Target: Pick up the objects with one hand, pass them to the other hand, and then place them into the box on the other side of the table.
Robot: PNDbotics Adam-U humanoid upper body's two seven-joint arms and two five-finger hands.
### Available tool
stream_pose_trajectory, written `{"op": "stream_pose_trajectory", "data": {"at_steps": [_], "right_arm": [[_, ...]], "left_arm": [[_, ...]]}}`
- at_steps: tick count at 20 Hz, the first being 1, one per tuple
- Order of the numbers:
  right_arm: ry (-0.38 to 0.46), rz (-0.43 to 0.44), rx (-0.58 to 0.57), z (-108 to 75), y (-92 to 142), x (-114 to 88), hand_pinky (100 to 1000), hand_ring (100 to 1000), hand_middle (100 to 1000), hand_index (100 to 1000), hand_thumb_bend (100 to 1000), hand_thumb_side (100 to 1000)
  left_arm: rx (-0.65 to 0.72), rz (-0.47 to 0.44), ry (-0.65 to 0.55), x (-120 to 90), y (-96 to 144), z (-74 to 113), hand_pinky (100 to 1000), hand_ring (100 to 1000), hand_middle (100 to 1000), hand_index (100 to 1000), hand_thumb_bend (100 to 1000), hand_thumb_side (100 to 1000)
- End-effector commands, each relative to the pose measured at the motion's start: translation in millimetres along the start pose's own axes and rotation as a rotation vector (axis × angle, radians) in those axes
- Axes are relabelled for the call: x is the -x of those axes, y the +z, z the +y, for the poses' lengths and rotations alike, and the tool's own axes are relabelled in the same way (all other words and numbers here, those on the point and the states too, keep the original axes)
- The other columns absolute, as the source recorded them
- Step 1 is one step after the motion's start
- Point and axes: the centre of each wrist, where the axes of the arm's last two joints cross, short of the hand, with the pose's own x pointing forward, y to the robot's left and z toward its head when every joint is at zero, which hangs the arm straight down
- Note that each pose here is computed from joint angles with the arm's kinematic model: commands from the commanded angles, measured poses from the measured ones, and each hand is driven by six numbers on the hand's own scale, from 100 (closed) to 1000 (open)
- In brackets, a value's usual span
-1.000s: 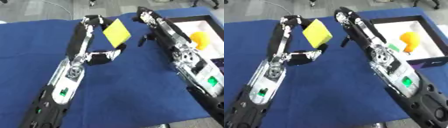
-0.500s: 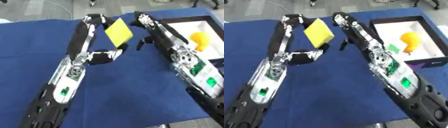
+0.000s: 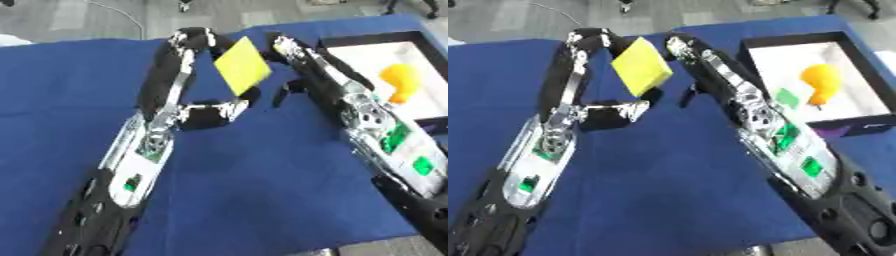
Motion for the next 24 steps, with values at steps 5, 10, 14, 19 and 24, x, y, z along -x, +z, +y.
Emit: {"op": "stream_pose_trajectory", "data": {"at_steps": [5, 10, 14, 19, 24], "right_arm": [[0.040, -0.027, -0.031, -5.2, 2.3, -6.9, 416, 1000, 803, 1000, 100, 1000], [0.062, -0.029, -0.086, -5.2, 2.5, -6.6, 425, 1000, 795, 1000, 100, 1000], [0.084, -0.033, -0.127, -6.2, 2.5, -6.6, 432, 1000, 784, 1000, 100, 1000], [0.103, -0.036, -0.164, -7.4, 2.8, -6.3, 433, 1000, 749, 1000, 100, 1000], [0.119, -0.034, -0.186, -8.4, 3.0, -5.8, 418, 1000, 646, 1000, 100, 1000]], "left_arm": [[-0.023, -0.052, 0.005, -9.8, -10.9, 4.3, 729, 524, 355, 592, 315, 164], [-0.016, -0.062, 0.008, -11.6, -12.2, 3.1, 730, 525, 355, 592, 316, 166], [-0.013, -0.065, 0.010, -12.2, -12.7, 2.6, 730, 524, 354, 592, 318, 166], [-0.008, -0.069, 0.013, -12.6, -13.0, 1.6, 730, 524, 354, 592, 321, 167], [-0.002, -0.068, 0.014, -12.3, -12.9, 0.6, 730, 524, 353, 592, 324, 166]]}}
